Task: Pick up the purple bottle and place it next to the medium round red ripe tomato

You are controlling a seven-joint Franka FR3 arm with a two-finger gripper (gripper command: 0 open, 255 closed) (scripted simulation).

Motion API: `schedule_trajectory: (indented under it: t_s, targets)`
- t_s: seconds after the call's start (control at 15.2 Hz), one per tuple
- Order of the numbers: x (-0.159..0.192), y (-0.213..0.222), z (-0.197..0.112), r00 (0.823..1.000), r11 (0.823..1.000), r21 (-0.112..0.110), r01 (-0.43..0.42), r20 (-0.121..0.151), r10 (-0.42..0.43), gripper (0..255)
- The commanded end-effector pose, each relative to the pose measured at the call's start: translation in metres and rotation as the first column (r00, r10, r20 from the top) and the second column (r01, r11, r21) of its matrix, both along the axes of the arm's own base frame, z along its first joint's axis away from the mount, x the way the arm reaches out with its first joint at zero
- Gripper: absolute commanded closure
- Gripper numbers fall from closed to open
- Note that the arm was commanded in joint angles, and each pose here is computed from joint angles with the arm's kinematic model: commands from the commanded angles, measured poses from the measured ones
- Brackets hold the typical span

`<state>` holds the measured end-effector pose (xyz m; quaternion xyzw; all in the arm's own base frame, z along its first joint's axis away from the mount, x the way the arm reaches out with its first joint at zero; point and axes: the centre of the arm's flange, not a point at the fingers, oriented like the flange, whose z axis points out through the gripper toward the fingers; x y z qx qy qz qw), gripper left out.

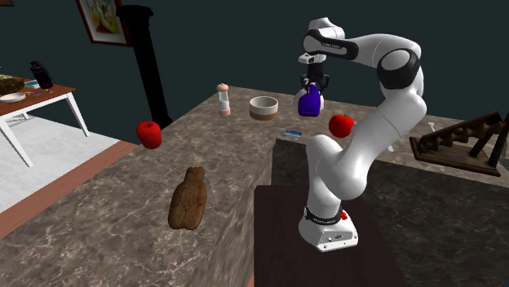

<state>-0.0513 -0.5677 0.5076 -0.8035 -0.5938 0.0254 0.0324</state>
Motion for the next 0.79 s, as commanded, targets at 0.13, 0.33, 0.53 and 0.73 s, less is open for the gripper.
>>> schedule_trajectory:
  t_s: [0.13, 0.33, 0.53, 0.73]
  targets:
    - [-0.038, -0.038, 0.002, 1.0, 1.0, 0.0, 0.0, -0.001, 0.0, 255]
    - [-0.065, -0.067, 0.002, 1.0, 1.0, 0.0, 0.0, -0.001, 0.0, 255]
    - [-0.092, -0.096, 0.002, 1.0, 1.0, 0.0, 0.0, -0.001, 0.0, 255]
    - [-0.1, -0.105, -0.009, 1.0, 1.0, 0.0, 0.0, -0.001, 0.0, 255]
